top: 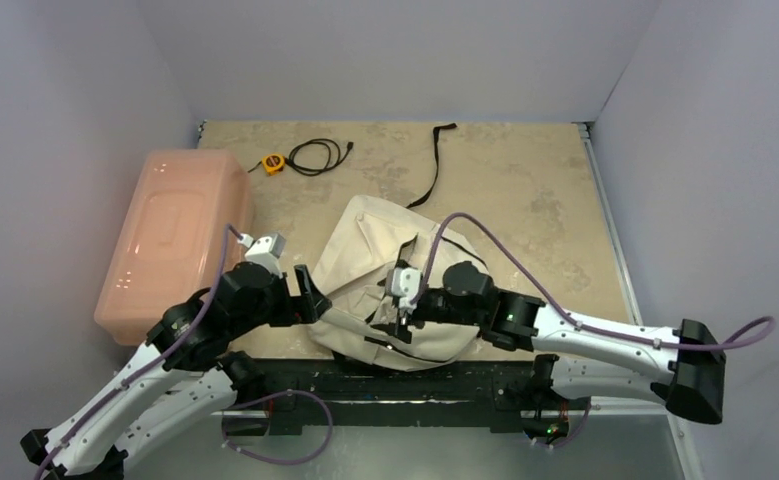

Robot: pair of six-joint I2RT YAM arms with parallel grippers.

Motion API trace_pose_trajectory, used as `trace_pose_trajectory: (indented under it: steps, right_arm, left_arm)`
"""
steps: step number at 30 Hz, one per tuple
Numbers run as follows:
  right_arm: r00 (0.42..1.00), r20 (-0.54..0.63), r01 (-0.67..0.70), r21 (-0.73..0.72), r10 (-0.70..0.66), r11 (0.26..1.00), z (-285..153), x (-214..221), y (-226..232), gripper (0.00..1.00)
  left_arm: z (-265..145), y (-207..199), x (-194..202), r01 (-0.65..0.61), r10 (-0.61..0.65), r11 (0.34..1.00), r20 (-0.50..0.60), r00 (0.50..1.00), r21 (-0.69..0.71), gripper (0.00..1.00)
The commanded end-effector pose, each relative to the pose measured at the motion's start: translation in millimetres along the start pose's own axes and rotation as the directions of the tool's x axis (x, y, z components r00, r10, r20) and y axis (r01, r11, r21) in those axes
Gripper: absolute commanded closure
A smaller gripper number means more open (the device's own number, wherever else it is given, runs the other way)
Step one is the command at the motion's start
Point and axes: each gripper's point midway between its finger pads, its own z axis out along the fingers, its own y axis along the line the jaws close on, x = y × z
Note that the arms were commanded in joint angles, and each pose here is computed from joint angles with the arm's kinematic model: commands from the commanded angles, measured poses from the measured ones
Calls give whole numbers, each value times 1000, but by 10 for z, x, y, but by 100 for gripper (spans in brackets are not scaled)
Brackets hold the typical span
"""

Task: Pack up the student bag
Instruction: Zip the student bag at the center of the board.

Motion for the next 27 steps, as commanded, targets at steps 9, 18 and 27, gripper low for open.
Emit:
trace_pose_trajectory:
  steps: [9,18,27]
  right_arm:
    - [868,-160,420,-271,-471,866,455,450,200,33]
    - [825,-245,457,-244,-510,856,567,693,56,49]
    - [840,-238,447,-206,-488,870,588,641,21,77]
  left_arm:
    - [173,85,310,102,-100,994,-35,994,49,15]
    - [270,46,405,115,-110,989,-57,992,93,16]
    - [284,37,418,108,-102,989,-63,993,98,16]
